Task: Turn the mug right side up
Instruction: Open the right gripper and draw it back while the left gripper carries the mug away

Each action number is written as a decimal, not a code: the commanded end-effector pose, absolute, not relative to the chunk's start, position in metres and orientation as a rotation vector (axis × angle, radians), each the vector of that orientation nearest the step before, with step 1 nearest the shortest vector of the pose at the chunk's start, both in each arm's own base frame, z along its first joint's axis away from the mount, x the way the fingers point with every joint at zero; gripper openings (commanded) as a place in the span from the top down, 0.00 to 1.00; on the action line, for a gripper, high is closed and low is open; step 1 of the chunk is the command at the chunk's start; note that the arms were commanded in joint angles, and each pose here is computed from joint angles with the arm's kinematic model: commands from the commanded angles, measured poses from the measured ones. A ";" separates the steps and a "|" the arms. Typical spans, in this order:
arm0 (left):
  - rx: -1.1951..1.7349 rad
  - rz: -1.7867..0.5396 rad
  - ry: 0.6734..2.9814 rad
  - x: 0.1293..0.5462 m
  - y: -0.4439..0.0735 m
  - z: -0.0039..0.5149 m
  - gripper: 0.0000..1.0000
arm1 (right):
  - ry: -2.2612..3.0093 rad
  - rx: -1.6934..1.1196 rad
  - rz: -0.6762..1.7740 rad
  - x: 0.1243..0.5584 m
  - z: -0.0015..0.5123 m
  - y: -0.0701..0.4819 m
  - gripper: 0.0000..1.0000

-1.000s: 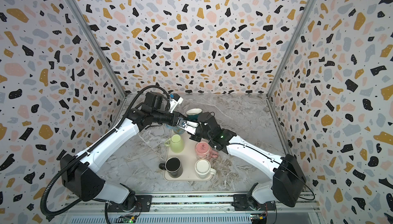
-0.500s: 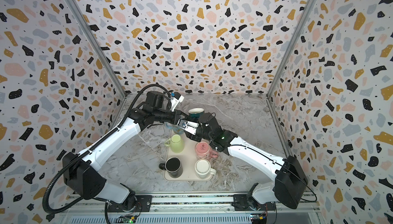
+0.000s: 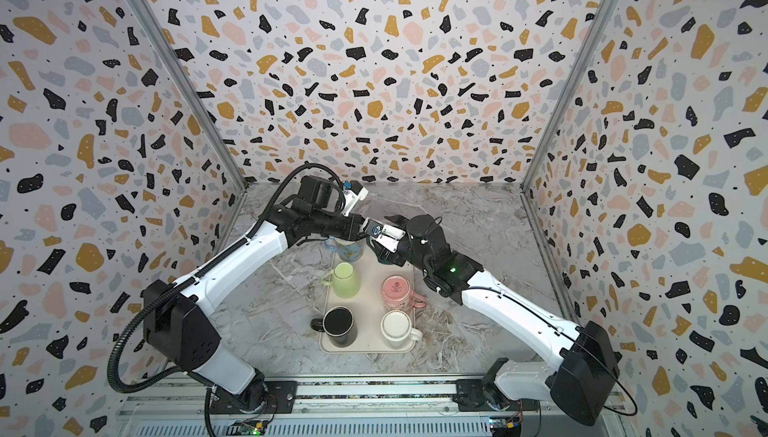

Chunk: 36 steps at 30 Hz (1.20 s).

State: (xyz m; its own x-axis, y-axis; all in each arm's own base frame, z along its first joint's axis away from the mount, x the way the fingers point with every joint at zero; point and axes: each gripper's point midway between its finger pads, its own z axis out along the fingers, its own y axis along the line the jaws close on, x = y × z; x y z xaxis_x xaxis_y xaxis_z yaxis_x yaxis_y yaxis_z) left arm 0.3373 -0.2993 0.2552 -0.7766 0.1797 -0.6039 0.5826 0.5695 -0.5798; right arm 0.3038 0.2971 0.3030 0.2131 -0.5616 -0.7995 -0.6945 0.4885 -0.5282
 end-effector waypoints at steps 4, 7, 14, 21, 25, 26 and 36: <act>0.658 -1.161 2.151 0.346 -0.308 0.297 1.00 | 1.475 -1.104 0.129 0.307 0.308 0.283 0.32; 0.652 -1.161 2.154 0.348 -0.309 0.295 1.00 | 1.490 -1.081 0.127 0.311 0.308 0.278 0.32; 0.605 -1.134 2.116 0.361 -0.306 0.300 1.00 | 1.505 -1.030 0.130 0.313 0.310 0.266 0.32; 0.567 -1.116 2.061 0.380 -0.308 0.301 1.00 | 1.535 -0.978 0.123 0.318 0.307 0.252 0.32; 0.539 -1.093 2.036 0.394 -0.307 0.300 1.00 | 1.544 -0.960 0.119 0.320 0.308 0.247 0.32; 0.533 -1.083 2.028 0.398 -0.307 0.300 1.00 | 1.544 -0.957 0.118 0.320 0.309 0.246 0.32; 0.464 -0.965 1.917 0.442 -0.294 0.305 1.00 | 1.572 -0.933 0.106 0.328 0.303 0.237 0.32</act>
State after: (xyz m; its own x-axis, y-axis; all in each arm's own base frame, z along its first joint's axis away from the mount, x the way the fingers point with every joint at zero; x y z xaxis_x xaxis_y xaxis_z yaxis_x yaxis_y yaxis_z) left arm 0.4184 -0.2919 0.2495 -0.6887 0.0231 -0.7247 0.5591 0.6533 -0.5105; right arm 0.3267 0.2437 0.2945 0.0676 -0.5195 -0.8518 -0.6275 0.6416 -0.4411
